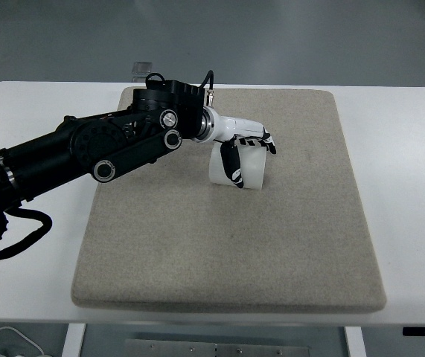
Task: Flip white cup upright
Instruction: 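Close the left hand's fingers around the cup body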
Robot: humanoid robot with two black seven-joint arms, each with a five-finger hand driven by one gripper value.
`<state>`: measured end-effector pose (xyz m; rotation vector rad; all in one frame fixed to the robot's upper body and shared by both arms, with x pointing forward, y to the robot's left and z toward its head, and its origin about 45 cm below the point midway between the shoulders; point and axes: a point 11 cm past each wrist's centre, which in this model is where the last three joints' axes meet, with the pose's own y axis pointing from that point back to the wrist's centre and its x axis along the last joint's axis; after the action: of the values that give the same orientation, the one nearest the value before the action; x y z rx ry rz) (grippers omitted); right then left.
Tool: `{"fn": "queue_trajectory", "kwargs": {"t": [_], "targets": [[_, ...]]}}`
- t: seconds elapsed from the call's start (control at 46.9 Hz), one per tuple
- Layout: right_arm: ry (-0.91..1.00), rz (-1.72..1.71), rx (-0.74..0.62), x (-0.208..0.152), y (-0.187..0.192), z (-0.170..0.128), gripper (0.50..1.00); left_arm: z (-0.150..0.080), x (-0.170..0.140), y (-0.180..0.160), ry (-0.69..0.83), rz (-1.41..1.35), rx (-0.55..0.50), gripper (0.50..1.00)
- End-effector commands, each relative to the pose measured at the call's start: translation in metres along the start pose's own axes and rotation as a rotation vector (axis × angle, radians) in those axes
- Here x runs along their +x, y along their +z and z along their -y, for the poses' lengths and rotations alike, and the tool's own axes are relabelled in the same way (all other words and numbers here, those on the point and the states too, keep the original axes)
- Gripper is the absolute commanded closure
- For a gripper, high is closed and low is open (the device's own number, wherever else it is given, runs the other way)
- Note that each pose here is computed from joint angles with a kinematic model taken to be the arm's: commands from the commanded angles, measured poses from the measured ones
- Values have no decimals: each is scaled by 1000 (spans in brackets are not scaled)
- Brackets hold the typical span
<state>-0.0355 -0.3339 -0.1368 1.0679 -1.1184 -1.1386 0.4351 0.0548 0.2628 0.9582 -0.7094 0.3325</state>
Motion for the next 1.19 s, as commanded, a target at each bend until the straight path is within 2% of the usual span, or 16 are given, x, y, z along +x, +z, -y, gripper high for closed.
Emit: {"fn": "queue_trajectory", "kwargs": {"t": [0.0, 0.064, 0.234, 0.341, 0.405, 0.469, 0.511, 0.789, 1.023, 1.172], "targets": [[0, 0, 0, 0, 0, 0, 570, 0, 0, 0, -1, 0, 0, 649], [0, 0, 0, 0, 0, 0, 570, 0, 0, 0, -1, 1, 1, 679], [1, 0, 0, 0, 0, 0, 570, 0, 0, 0, -2, 10, 4, 806], [0, 0, 0, 0, 0, 0, 570, 0, 1, 0, -1, 13, 3, 840], [-2, 0, 0, -1, 0, 0, 570, 0, 0, 0, -2, 12, 2, 928], [0, 0, 0, 0, 0, 0, 570, 0, 0, -1, -3, 11, 3, 958], [1, 0, 0, 0, 0, 0, 570, 0, 0, 0, -3, 11, 1, 999], [0, 0, 0, 0, 0, 0, 570, -3, 10, -5, 13, -39, -1, 1000], [0, 0, 0, 0, 0, 0, 570, -5, 24, -16, 20, -199, -23, 1000], [0, 0, 0, 0, 0, 0, 570, -7, 31, -19, 26, -336, -99, 1000]]}}
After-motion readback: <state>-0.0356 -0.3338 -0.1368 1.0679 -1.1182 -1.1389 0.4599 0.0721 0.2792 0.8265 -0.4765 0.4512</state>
